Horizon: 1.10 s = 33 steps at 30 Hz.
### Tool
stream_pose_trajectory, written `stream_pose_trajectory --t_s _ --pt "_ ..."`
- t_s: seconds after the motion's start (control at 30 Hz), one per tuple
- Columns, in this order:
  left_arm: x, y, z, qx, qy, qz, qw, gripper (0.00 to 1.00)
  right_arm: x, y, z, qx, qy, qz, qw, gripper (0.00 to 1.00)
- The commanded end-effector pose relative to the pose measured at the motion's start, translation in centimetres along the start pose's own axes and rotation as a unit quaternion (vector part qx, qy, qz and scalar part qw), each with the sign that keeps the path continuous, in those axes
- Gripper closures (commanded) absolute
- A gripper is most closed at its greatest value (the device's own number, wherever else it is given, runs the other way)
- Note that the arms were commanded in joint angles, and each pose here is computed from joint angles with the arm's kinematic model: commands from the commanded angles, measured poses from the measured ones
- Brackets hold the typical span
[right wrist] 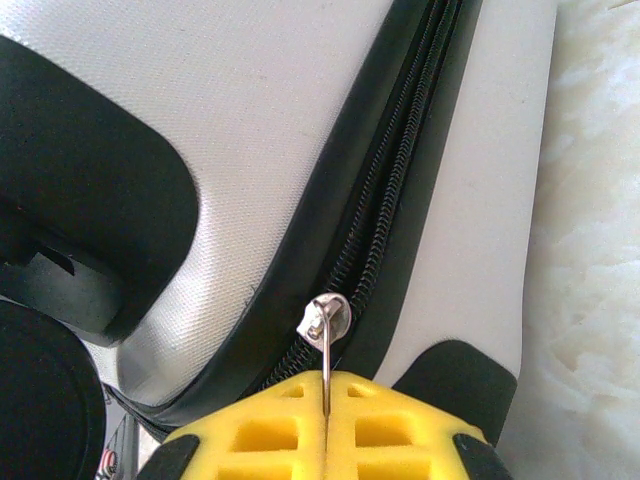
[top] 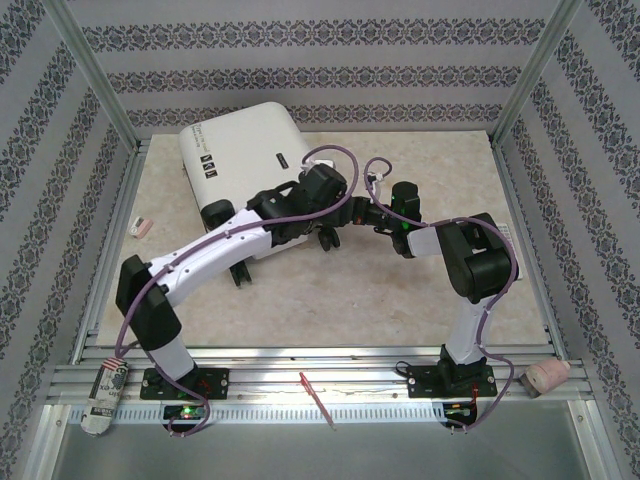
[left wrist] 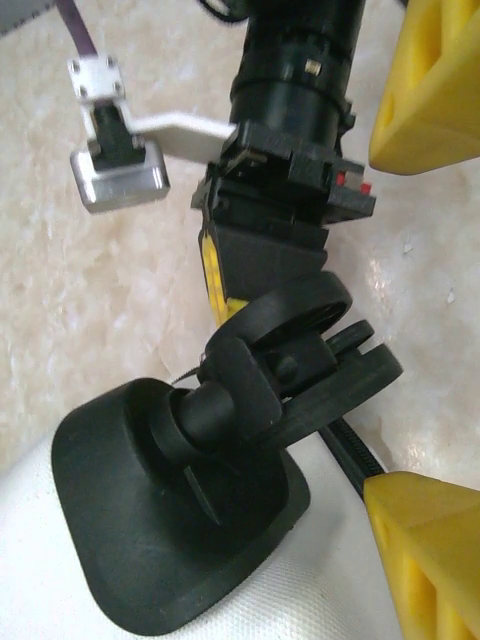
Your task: Pack the luggage
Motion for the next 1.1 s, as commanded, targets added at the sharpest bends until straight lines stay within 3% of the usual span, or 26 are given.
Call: stream_pose_trajectory --t_s 0.0,0.53,0.87,1.07 --pt "0.2 -0.2 0.7 -0.006 -0.047 -0.008 0.999 0.21 0.3 -0.6 2.5 -0.043 -0.04 -0.004 0.998 1.0" --pt "4.4 -0.3 -0.1 0.007 -0.077 -0.022 0.997 0.2 0.2 0.0 2.2 -0.036 -0.041 -0.002 0.998 1.0" --pt "6.6 0.0 -0.1 0.007 -0.104 -0.031 0.994 0.3 0.1 0.1 2.5 -0.042 -0.048 0.001 0.998 1.0" --pt "6.9 0.1 0.4 0.01 -0.127 -0.035 0.991 0.47 0.1 0.2 2.4 -0.045 -0.052 0.003 0.998 1.0"
Point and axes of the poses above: each hand's point on the last joint's axis, 136 mm out from that joint toward the fingers, its own x axis out along the fingers, its own z axis along the line the jaws close on, y = z × x, the point moved 5 cm from there along -x, back along the fingers, and after that the axes turned 2 degrees about -x, right-handed, at the moved point
